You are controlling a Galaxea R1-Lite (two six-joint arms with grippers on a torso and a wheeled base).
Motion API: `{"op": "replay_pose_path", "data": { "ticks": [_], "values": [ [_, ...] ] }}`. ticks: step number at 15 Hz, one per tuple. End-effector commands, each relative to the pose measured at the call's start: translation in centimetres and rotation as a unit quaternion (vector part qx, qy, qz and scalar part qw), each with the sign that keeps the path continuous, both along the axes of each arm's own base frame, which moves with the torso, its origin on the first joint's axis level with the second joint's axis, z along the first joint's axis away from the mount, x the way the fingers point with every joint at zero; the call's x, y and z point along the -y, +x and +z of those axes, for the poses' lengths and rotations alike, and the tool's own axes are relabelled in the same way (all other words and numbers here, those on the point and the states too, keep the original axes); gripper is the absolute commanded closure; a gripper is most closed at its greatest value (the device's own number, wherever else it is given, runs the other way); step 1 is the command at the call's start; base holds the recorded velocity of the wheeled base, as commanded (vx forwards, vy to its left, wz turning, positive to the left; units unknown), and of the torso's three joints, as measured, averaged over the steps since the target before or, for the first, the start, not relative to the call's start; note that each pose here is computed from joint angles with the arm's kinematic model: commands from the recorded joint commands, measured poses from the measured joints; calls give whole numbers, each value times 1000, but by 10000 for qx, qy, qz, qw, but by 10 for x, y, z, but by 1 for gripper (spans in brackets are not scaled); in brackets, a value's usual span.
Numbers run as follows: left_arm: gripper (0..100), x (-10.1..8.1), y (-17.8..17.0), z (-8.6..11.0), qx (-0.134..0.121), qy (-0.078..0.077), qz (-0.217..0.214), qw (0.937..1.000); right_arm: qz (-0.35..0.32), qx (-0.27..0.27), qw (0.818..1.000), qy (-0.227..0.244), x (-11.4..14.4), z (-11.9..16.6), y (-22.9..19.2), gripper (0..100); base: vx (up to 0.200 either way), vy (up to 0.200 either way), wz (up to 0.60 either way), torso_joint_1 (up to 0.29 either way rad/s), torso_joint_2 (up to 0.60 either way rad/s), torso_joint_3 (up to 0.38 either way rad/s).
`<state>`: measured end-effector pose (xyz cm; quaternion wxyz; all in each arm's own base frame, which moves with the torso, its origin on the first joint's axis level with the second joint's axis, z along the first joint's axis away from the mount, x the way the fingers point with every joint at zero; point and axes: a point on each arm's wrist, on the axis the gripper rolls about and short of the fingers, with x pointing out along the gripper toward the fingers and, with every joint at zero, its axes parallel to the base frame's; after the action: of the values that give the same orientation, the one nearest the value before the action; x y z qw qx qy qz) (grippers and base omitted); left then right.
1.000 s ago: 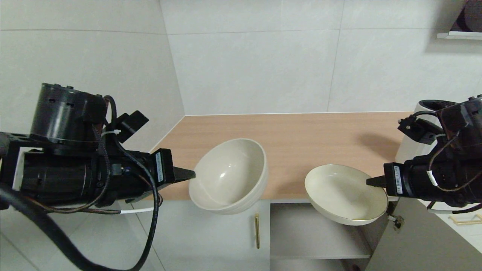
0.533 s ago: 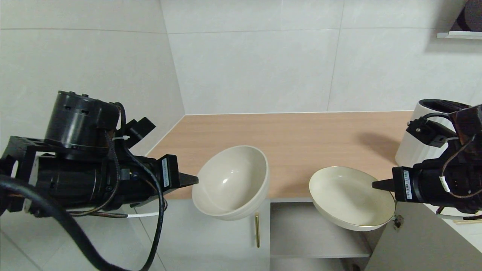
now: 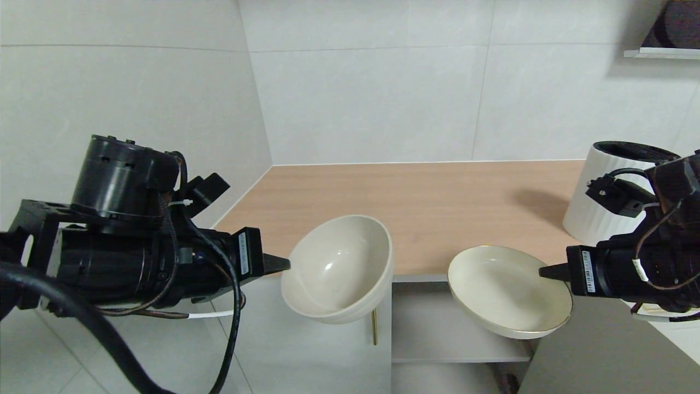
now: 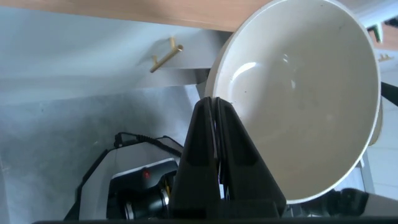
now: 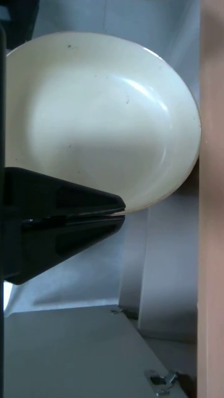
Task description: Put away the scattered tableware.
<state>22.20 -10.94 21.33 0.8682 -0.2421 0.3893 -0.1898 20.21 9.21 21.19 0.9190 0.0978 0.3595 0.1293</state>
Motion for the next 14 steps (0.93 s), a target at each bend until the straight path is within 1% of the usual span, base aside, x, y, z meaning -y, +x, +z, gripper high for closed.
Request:
{"op": "replay_pose_path", "data": {
  "ticks": [1,6,7,14],
  "values": [
    [100,0,1,-1,-18,4,-7,10000,0,-69,10000,-35,-1,-3,3,100,0,0,0,0,0,0],
    [100,1,1,-1,-23,12,-1,10000,-6,-108,9999,-58,-2,-5,5,100,0,0,0,0,0,0],
    [100,0,1,-1,-25,8,0,10000,-12,-113,9999,-66,-2,-6,5,100,0,0,0,-76,203,129],
    [100,1,2,-3,-49,29,13,10000,-12,-113,9999,-66,-2,-6,5,100,0,0,0,-173,445,259]
  ]
}}
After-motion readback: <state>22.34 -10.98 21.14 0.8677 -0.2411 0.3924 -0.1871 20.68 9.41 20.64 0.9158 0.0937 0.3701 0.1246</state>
